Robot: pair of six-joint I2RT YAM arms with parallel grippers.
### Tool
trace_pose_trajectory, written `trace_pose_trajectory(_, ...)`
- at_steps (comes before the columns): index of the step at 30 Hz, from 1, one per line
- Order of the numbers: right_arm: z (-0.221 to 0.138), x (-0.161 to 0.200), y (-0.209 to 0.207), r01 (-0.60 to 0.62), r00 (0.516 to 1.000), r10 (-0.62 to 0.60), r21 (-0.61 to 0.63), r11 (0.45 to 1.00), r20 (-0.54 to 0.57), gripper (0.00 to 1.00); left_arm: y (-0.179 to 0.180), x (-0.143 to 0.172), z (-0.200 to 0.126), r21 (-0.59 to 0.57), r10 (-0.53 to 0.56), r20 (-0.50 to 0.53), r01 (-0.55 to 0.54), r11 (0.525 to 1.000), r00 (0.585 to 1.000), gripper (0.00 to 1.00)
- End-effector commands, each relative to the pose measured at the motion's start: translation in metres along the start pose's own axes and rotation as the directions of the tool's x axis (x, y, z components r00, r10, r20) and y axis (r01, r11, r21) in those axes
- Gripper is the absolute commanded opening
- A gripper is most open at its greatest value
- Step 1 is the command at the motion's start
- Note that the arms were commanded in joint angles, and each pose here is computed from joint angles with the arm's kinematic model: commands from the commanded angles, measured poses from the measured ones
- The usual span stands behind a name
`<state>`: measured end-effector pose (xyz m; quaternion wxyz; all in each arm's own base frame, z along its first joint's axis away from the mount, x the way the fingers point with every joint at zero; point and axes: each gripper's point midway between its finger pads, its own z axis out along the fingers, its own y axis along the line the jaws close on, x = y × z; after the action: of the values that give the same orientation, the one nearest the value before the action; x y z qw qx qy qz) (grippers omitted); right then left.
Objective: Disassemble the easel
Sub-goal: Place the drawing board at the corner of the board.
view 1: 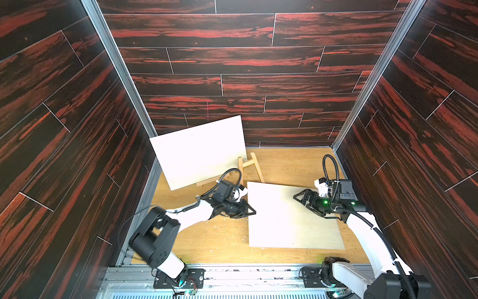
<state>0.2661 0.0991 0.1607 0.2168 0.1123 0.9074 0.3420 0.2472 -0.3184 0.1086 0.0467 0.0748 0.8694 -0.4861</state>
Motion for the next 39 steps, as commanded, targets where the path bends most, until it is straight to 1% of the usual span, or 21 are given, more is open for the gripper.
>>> trace_pose_trajectory(1, -0.003, 0.009, 0.0, 0.004, 1.0, -0.005, -0.006, 1.0, -0.018, 0.99, 0.028, -0.021, 0.017, -0.191, 0.088, 0.1, -0.068, 0.979, 0.991, 0.0)
trace_pose_trajectory(6, -0.005, 0.011, -0.003, 0.004, 1.0, -0.004, 0.009, 1.0, -0.013, 0.99, 0.022, -0.016, 0.043, -0.201, 0.08, 0.081, -0.062, 0.978, 0.994, 0.0)
trace_pose_trajectory(9, -0.006, 0.011, -0.003, 0.003, 1.0, -0.003, 0.01, 1.0, -0.01, 0.99, 0.016, -0.017, 0.049, -0.189, 0.07, 0.105, -0.049, 0.981, 0.992, 0.0)
trace_pose_trajectory(11, -0.006, 0.011, -0.003, 0.003, 1.0, -0.003, 0.008, 1.0, -0.008, 0.99, 0.024, -0.015, 0.058, -0.202, 0.048, 0.109, -0.026, 0.979, 0.993, 0.0)
trace_pose_trajectory(18, -0.009, 0.005, -0.002, -0.002, 1.0, 0.002, -0.004, 1.0, 0.007, 0.99, 0.026, -0.018, 0.077, -0.205, 0.021, 0.157, 0.012, 0.979, 0.987, 0.0)
trace_pose_trajectory(21, -0.008, 0.003, -0.001, -0.005, 1.0, 0.005, -0.015, 1.0, 0.005, 0.99, 0.028, -0.017, 0.085, -0.212, 0.018, 0.161, 0.017, 0.977, 0.987, 0.0)
trace_pose_trajectory(26, -0.007, 0.003, 0.002, -0.006, 1.0, 0.006, -0.047, 0.999, 0.003, 0.99, 0.035, -0.011, 0.09, -0.23, 0.005, 0.161, 0.033, 0.973, 0.987, 0.0)
trace_pose_trajectory(32, -0.003, 0.003, 0.004, -0.013, 1.0, 0.013, -0.076, 0.997, -0.003, 0.99, 0.041, -0.006, 0.09, -0.241, -0.011, 0.18, 0.055, 0.969, 0.984, 0.0)
trace_pose_trajectory(39, -0.004, 0.001, 0.006, -0.01, 1.0, 0.011, -0.087, 0.996, 0.004, 0.99, 0.039, 0.006, 0.1, -0.261, 0.004, 0.167, 0.04, 0.965, 0.986, 0.0)
